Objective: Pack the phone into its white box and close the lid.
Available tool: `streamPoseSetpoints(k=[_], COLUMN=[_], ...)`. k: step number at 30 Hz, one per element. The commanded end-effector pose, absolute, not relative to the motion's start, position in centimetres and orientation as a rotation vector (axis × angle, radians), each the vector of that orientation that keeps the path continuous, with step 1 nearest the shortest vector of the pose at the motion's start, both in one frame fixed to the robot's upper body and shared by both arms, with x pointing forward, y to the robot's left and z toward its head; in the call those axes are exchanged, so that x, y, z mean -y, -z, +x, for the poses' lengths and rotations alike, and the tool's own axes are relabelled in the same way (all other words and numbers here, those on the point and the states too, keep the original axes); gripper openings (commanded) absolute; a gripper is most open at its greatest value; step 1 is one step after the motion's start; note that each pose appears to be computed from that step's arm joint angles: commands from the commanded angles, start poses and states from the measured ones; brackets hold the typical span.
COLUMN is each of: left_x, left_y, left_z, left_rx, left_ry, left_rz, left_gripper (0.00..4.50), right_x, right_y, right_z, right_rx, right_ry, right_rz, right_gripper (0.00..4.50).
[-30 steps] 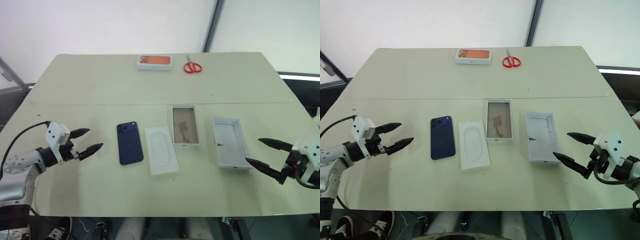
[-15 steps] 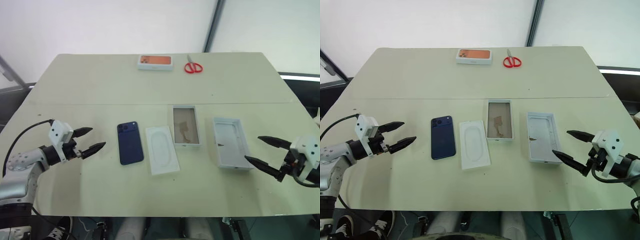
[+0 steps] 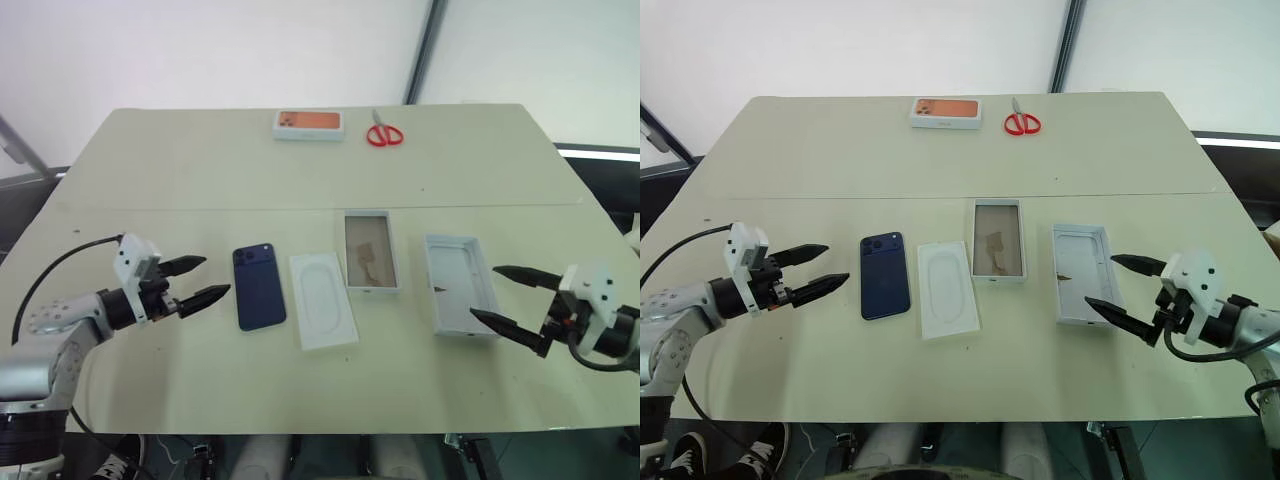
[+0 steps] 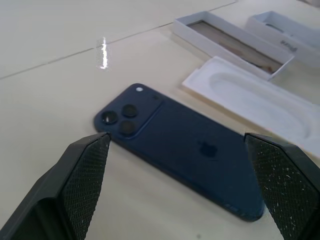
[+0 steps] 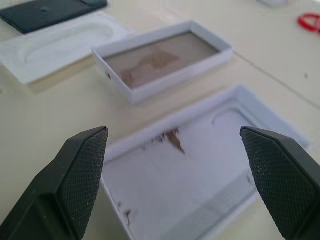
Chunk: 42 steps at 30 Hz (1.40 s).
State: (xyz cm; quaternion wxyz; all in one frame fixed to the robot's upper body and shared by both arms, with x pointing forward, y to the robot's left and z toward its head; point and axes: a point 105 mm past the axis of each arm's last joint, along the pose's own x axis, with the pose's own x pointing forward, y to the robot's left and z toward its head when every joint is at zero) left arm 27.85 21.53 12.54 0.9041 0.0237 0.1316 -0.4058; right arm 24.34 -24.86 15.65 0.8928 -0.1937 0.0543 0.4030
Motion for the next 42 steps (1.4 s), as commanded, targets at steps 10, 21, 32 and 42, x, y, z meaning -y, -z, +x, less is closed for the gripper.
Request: streamPoseSetpoints(k=[10, 21, 32, 42], left_x=[-14.0, -12.5, -10.1, -8.7], left_y=[-12.0, -9.7, -8.6, -7.3], left_z=[25.1, 23.0, 23.2, 23.2], left_rx=[-0.49, -0.698, -0.769, -0.822], left_ry=[0.959, 0.915, 0.961, 0.972], left_rz=[-0.394, -0.527, -0.705, -0.708], left_gripper=[4.5, 4.5, 4.5, 4.26], right_x=[19.0, 18.9, 18.2, 18.2], right_y=[-16.6, -16.2, -16.2, -16.4], right_z=[24.4, 25.0, 25.2, 25.3], right_rx=[-0.08, -0.074, -0.054, -0.038], right_ry=[-1.079, -1.07, -1.067, -1.038], right_rz=[-0.503, -0.51, -0.514, -0.534], right_gripper=[4.42, 4.42, 4.42, 4.48])
